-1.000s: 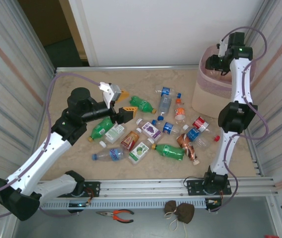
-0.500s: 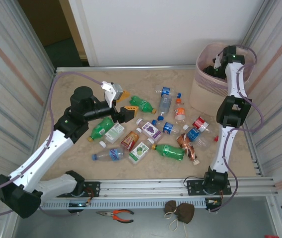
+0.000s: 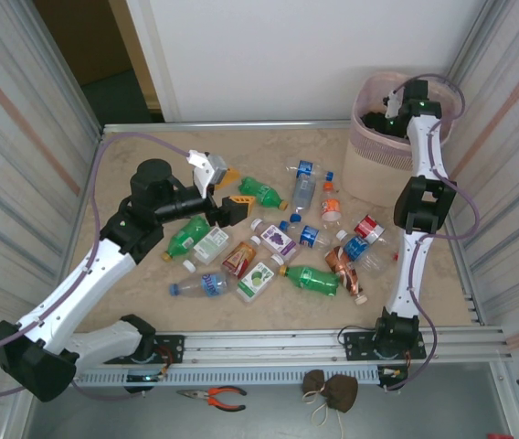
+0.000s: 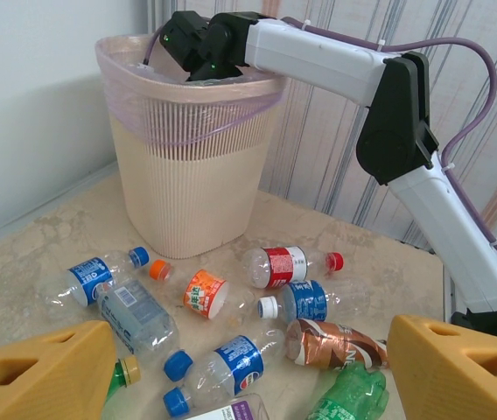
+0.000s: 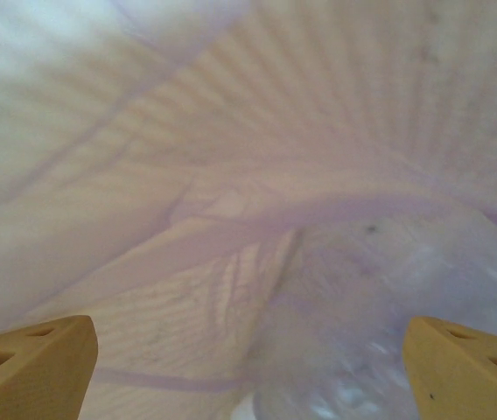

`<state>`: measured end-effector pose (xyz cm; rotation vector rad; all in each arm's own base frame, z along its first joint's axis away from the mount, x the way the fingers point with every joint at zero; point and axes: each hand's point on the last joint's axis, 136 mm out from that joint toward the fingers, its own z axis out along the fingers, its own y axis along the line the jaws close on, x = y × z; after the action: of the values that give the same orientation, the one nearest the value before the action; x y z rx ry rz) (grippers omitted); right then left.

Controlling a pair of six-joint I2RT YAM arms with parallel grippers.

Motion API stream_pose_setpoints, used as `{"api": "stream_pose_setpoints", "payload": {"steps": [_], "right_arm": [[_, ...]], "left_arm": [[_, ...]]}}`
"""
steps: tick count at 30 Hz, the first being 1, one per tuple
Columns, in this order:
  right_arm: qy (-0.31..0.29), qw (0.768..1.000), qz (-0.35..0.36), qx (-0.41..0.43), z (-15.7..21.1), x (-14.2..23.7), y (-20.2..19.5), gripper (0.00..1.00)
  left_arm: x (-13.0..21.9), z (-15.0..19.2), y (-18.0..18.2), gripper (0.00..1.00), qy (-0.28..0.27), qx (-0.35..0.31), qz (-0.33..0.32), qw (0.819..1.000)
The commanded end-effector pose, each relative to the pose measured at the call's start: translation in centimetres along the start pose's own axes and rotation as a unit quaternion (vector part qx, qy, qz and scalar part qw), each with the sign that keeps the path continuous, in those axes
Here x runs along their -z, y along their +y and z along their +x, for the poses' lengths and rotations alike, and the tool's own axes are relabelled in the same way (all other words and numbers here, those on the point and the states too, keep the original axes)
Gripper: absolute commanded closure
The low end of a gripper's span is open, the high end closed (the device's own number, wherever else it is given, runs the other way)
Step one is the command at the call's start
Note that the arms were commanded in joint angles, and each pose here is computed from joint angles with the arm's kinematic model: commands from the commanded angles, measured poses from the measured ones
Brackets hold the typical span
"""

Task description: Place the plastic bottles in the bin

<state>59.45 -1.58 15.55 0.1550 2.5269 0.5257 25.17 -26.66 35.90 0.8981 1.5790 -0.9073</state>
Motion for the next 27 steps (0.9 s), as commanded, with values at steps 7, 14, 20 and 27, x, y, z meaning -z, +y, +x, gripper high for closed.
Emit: {"api": "stream_pose_setpoints", "payload": {"steps": [7,14,20,27], "right_arm": [[-0.056,0.998,-0.014,0.036,-2.9,4.1,3.8,0.11],[-0.098,0.993,0.049,0.033,-3.3,12.2,4.9,0.12],[-0.125,0.990,0.058,0.038,-2.4,17.7,6.9,0.12],[-0.144,0.986,0.049,0.073,0.1,21.8,10.3,0.12]], "left_arm": [[0.5,-0.4,0.9,0.19,-0.006,0.005,-0.028,1.000],[0.7,3.1,5.1,0.22,0.061,0.061,-0.141,0.986],[3.0,7.0,9.8,0.24,0.095,0.183,-0.239,0.949],[6.6,12.4,13.1,0.28,0.138,0.285,-0.290,0.903]]}}
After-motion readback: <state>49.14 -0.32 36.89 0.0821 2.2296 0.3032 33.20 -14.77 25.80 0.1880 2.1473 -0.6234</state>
